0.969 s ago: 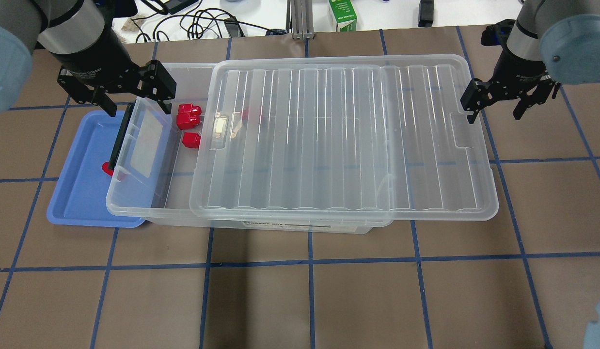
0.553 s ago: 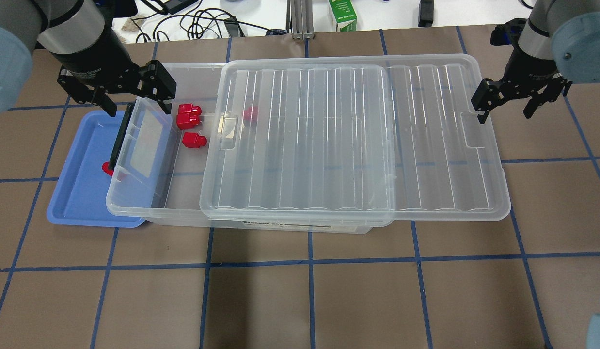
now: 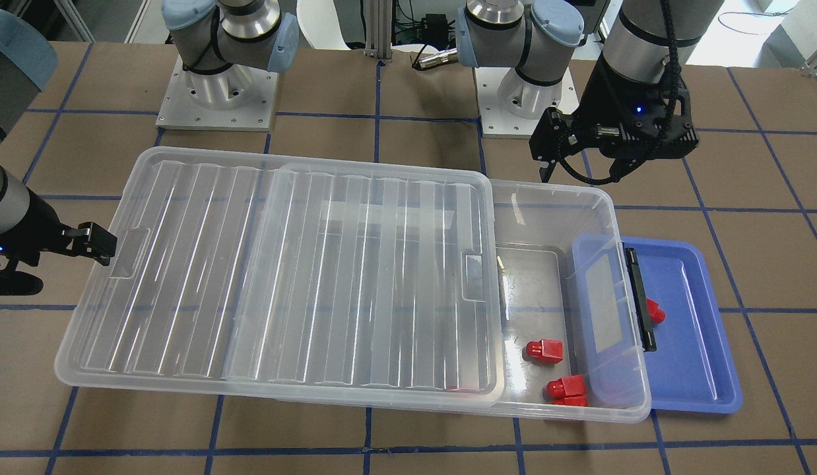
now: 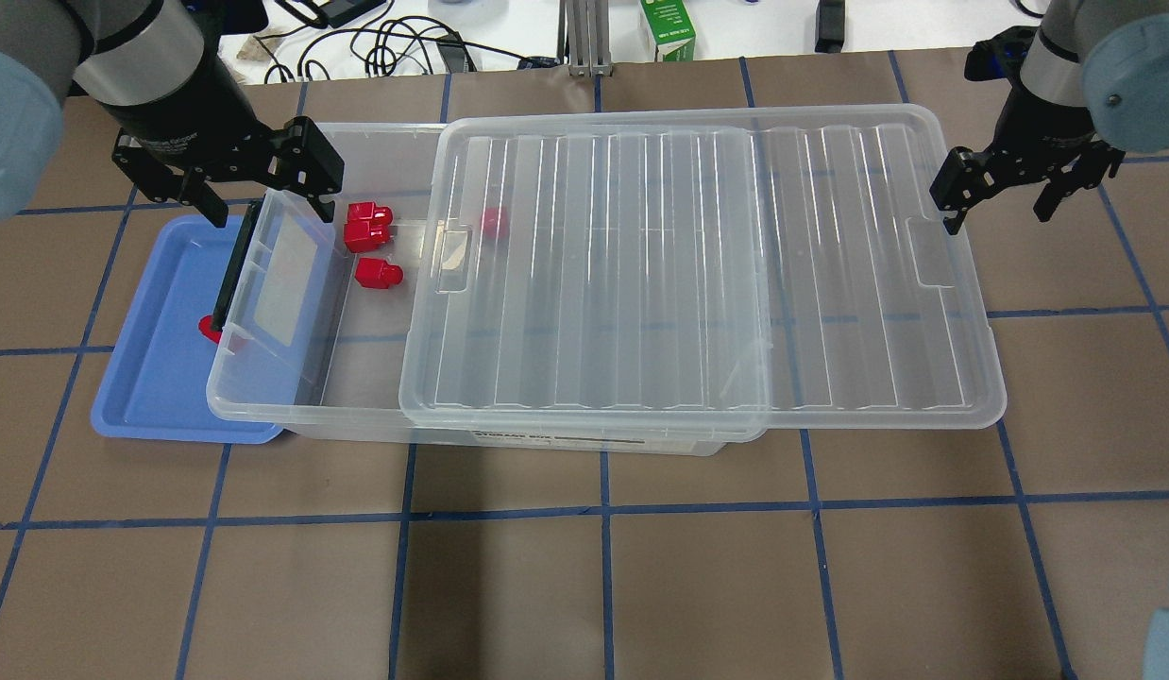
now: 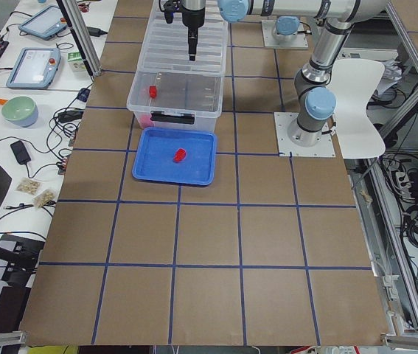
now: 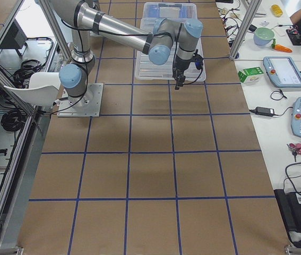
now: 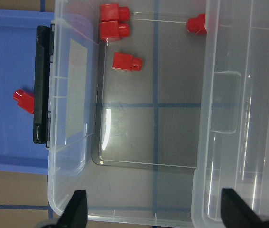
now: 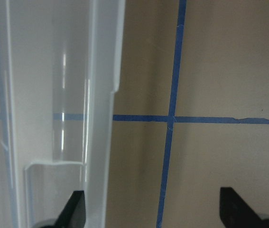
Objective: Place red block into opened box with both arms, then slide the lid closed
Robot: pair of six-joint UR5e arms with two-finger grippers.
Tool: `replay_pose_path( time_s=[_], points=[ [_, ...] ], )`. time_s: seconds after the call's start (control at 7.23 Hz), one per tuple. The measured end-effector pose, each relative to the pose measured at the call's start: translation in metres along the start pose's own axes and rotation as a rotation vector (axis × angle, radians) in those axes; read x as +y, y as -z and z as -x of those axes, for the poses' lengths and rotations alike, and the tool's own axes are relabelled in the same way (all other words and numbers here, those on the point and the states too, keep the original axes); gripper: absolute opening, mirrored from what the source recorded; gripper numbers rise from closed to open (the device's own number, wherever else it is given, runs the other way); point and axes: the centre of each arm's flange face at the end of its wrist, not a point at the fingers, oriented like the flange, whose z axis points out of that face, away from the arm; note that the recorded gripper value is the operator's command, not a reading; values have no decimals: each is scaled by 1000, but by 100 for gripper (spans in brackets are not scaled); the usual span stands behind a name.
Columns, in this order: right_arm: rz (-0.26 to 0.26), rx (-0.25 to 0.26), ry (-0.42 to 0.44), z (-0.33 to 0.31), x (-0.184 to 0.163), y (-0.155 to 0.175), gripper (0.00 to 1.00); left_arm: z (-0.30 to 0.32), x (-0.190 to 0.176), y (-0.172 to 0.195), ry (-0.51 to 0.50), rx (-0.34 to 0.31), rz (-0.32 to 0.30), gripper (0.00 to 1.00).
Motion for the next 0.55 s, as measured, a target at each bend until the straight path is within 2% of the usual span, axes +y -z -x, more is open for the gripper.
replay_pose_path(
  time_s=[0.55],
  points=[
    [12,-2,10,-17,0,-6,100,18,-5,-2,45,1,13,100]
  ],
)
